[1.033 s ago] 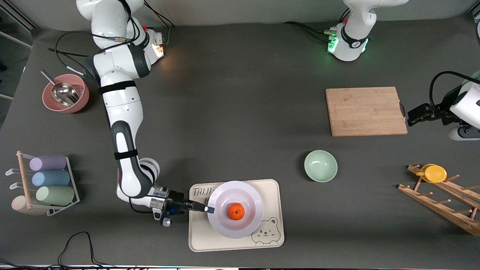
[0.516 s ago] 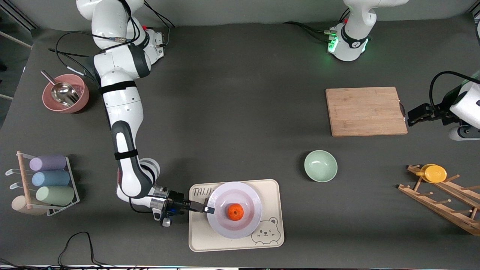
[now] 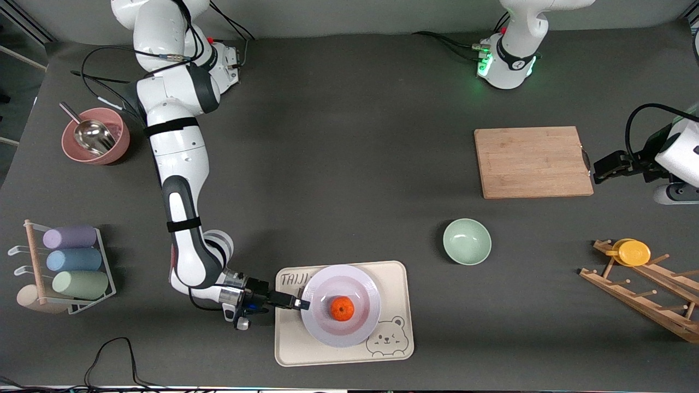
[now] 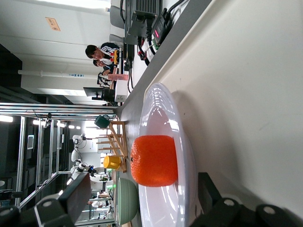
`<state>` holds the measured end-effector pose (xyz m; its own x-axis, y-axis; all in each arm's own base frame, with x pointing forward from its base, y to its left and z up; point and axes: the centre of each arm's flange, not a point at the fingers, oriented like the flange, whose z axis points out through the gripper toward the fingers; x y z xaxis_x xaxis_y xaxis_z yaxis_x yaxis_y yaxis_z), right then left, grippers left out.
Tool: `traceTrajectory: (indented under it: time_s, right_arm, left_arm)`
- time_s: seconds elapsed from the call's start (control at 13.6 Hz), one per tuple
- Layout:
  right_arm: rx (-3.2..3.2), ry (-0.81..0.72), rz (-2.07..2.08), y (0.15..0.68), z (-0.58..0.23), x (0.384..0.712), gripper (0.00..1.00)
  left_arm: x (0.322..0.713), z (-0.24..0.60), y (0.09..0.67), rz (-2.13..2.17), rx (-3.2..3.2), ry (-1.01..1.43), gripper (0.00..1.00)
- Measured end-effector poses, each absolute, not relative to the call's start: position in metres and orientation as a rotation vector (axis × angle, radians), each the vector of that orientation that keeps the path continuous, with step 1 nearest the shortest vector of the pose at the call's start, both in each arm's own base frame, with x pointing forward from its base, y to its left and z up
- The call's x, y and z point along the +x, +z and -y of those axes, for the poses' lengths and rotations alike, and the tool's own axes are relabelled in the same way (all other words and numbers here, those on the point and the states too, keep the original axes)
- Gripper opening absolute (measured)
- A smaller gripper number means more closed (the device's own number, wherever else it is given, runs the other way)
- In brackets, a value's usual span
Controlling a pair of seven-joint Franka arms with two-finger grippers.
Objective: Place orange and plate with both arms
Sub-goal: 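Withdraw the right gripper from the plate rim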
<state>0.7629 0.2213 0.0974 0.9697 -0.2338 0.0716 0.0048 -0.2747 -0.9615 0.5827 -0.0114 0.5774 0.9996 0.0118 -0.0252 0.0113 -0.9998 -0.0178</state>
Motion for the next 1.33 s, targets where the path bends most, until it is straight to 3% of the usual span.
traceTrajectory:
  time_s: [0.66, 1.11, 1.33]
  right_arm:
    - [-2.002, -0.243, -0.041, 0.151, -0.205, 0.781, 1.0]
    - [-2.272, -0.246, 0.094, 0.248, -0.199, 0.793, 1.0]
    - [-2.403, -0.219, 0.181, 0.27, -0.191, 0.79, 1.0]
  left_arm:
    - [0.583, 0.012, 0.577, 0.016, -3.124, 0.039, 1.0]
    - [0.583, 0.013, 0.578, 0.014, -3.124, 0.039, 1.0]
    - [0.583, 0.013, 0.578, 0.013, -3.124, 0.039, 1.0]
